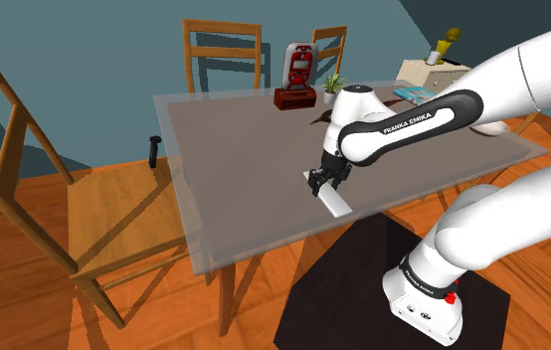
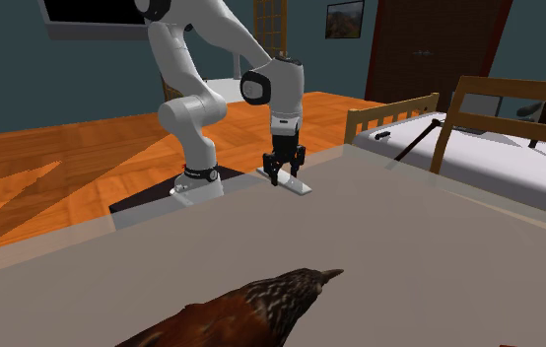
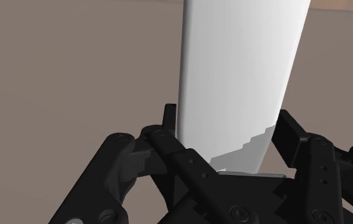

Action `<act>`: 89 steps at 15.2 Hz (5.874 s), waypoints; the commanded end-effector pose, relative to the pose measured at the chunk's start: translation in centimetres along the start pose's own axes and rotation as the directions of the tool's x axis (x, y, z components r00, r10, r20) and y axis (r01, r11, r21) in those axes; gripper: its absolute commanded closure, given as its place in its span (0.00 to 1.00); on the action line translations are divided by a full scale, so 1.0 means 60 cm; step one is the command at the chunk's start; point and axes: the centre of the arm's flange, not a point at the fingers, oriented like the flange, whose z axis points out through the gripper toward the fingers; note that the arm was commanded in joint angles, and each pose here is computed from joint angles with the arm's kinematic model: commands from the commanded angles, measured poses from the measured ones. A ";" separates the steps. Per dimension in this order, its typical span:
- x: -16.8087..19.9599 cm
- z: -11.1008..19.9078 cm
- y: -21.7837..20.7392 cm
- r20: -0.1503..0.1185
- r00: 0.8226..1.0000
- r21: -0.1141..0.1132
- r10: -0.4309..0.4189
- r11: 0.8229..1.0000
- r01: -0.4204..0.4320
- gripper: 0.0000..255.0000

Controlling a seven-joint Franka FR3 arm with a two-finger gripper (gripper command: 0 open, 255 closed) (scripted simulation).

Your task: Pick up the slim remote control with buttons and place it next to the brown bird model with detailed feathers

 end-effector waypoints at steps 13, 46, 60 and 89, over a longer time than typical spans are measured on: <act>-0.001 -0.097 0.001 0.000 1.000 0.000 0.000 1.000 0.000 1.00; 0.200 -0.288 0.135 0.000 1.000 0.000 0.000 1.000 0.000 1.00; 0.422 -0.273 0.280 0.000 1.000 0.000 0.000 1.000 0.000 1.00; 0.424 -0.023 0.278 0.000 1.000 0.000 0.000 1.000 0.000 1.00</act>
